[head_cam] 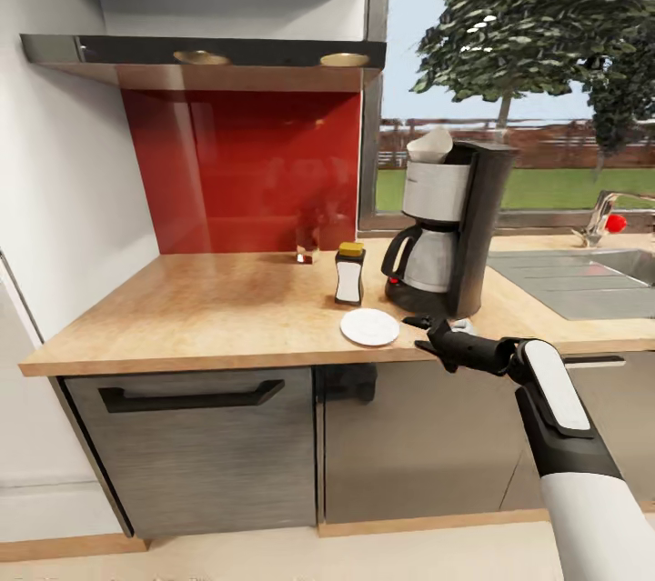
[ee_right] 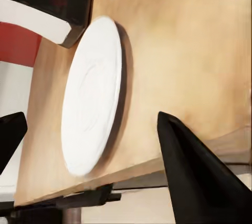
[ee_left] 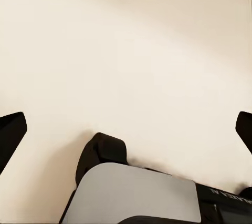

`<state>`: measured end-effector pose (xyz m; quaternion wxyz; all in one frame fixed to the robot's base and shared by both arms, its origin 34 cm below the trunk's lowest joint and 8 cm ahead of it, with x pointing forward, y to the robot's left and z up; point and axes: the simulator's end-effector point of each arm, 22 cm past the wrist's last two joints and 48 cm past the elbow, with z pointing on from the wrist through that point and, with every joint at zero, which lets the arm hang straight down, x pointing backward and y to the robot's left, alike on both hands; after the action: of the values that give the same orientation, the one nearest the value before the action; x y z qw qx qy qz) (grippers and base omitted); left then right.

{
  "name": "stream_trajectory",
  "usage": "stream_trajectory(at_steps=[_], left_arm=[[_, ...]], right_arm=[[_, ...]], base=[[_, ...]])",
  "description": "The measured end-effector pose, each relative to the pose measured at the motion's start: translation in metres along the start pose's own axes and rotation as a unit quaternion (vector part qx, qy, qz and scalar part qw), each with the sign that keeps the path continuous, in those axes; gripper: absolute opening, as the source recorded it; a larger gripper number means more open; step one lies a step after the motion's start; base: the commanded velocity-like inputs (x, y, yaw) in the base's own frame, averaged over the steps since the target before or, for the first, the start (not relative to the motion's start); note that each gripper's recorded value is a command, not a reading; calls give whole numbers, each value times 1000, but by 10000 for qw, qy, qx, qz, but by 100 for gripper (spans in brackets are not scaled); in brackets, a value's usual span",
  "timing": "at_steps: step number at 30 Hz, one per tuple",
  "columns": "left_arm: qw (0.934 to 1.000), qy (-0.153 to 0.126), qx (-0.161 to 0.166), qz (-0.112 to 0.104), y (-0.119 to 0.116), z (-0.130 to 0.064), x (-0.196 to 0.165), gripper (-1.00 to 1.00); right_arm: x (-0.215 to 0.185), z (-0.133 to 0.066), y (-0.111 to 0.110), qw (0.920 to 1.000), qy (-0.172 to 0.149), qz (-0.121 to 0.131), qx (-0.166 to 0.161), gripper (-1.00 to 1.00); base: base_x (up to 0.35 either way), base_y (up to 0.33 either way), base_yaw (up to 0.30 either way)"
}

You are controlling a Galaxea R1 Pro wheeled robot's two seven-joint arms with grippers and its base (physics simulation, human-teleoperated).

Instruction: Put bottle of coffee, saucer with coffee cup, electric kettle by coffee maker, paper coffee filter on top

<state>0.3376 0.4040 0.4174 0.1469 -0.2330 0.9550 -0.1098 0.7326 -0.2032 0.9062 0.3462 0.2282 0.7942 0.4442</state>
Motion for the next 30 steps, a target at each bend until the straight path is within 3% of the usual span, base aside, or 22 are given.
stream_trajectory(at_steps=[13,20,23,29,30], left_arm=[[10000,1,0,1,0,0,0,100],[10000,1,1,0,0,0,0,100],[10000,3,1,-2,0,0,0,100],[10000,5,10,-2,0,0,0,100],[10000,-5,26,-5,-1,0,0,100]], right_arm=[[0,-1,0,10000,8,-10,-9,100],[-29,-22,-14,9986,-340,375,-123,100],[-36,-28,-17,9982,-413,402,-148,100],[-19,-42,-68,9980,-347,491,205,100],[-6,-72,-100,9979,-467,87,432,100]], base=[[-232,-215,0],[-166,-151,0],[-26,-23,0],[-4,-4,0],[0,0,0]])
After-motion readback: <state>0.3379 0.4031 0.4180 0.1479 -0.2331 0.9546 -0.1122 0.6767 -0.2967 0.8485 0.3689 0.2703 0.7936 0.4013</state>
